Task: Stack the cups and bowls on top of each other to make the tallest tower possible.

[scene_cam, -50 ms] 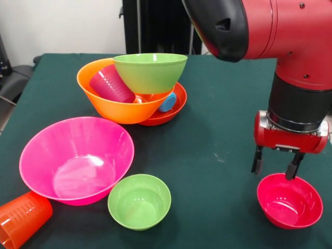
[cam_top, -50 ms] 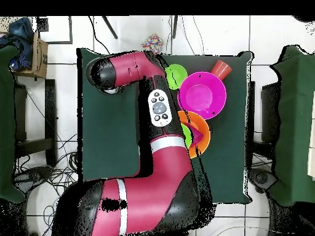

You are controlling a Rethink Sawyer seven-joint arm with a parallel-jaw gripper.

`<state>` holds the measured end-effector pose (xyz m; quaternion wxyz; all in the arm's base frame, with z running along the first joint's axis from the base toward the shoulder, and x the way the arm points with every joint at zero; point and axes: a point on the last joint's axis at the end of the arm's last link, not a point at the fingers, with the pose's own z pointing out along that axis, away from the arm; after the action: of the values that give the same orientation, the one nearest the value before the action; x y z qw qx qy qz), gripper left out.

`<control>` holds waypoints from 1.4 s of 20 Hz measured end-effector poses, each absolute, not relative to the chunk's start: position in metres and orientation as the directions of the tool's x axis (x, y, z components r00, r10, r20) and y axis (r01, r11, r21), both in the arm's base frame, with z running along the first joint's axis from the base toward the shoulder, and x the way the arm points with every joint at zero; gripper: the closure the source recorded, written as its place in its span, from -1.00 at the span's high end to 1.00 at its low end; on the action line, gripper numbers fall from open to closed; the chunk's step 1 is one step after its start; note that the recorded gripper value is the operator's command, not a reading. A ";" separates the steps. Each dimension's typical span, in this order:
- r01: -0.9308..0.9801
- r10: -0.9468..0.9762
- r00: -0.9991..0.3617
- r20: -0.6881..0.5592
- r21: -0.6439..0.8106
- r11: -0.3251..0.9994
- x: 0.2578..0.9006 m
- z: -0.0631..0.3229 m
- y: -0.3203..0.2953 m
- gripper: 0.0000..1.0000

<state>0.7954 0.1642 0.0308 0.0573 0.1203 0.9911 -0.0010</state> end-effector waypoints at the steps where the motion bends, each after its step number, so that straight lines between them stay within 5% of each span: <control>1: 0.239 0.238 -0.964 -0.115 0.012 0.971 0.796 0.031 0.164 1.00; 11: 0.239 0.239 -0.966 -0.096 0.003 0.971 0.790 0.017 0.162 1.00; 28: 0.230 0.228 -0.971 -0.073 -0.024 0.973 0.769 -0.060 0.156 1.00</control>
<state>0.7691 0.1565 -0.0597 0.0348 0.1153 0.9926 -0.0162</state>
